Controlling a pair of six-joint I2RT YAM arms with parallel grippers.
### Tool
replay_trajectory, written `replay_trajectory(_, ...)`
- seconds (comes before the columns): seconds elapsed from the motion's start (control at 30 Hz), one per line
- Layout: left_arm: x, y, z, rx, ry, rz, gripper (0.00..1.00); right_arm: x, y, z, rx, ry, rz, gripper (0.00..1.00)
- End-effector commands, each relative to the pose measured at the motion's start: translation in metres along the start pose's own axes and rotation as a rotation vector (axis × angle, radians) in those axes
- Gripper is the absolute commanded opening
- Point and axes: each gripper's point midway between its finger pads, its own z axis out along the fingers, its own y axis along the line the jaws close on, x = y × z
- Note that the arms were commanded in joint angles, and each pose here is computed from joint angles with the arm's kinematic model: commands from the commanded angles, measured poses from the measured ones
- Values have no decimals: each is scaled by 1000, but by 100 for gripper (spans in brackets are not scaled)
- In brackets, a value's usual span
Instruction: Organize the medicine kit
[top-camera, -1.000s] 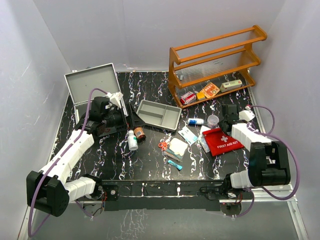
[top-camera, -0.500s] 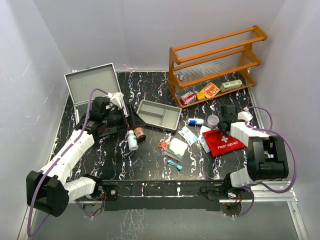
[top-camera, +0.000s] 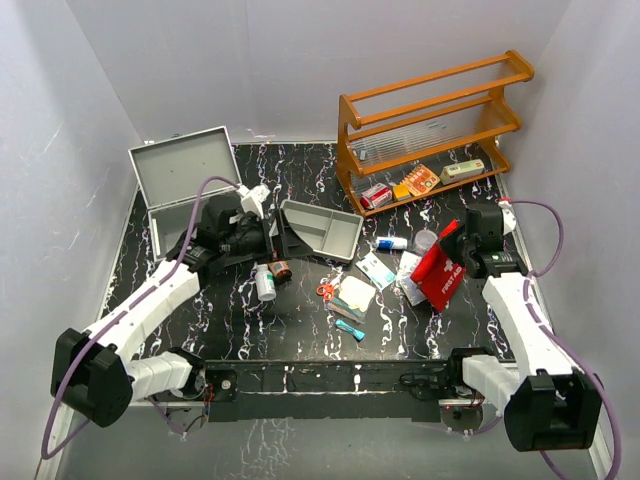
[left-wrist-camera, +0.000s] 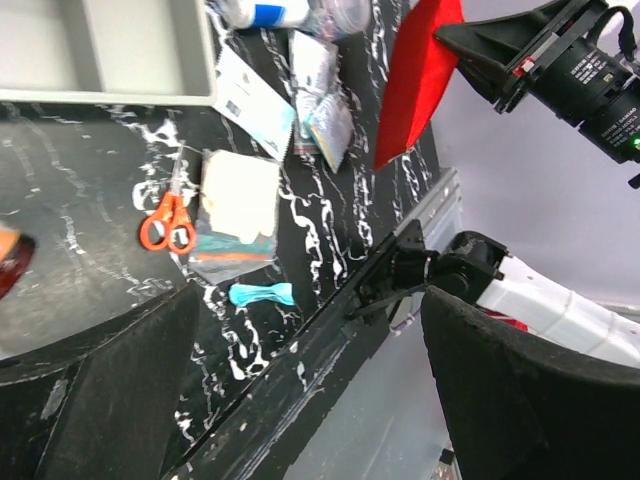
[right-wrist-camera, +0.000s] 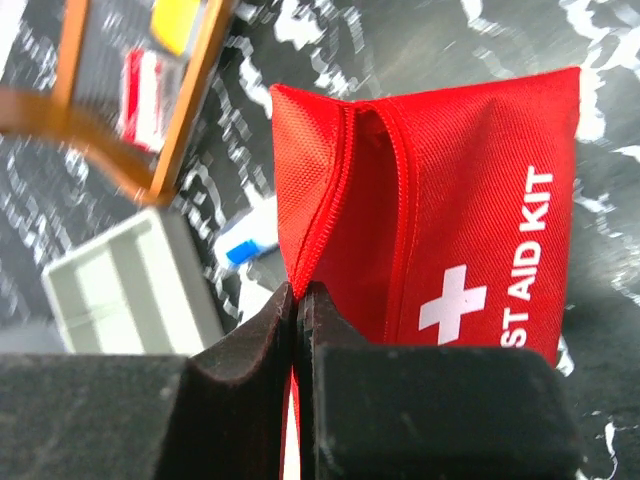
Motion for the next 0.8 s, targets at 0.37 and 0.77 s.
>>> replay_trajectory(0.37,36,-62,60,145,107,73,89,78,128,-101,-526,292,-20,0)
replay_trajectory(0.77,41,-62,48,149,54,54,87,144,202,-115,-626,354,-21,0)
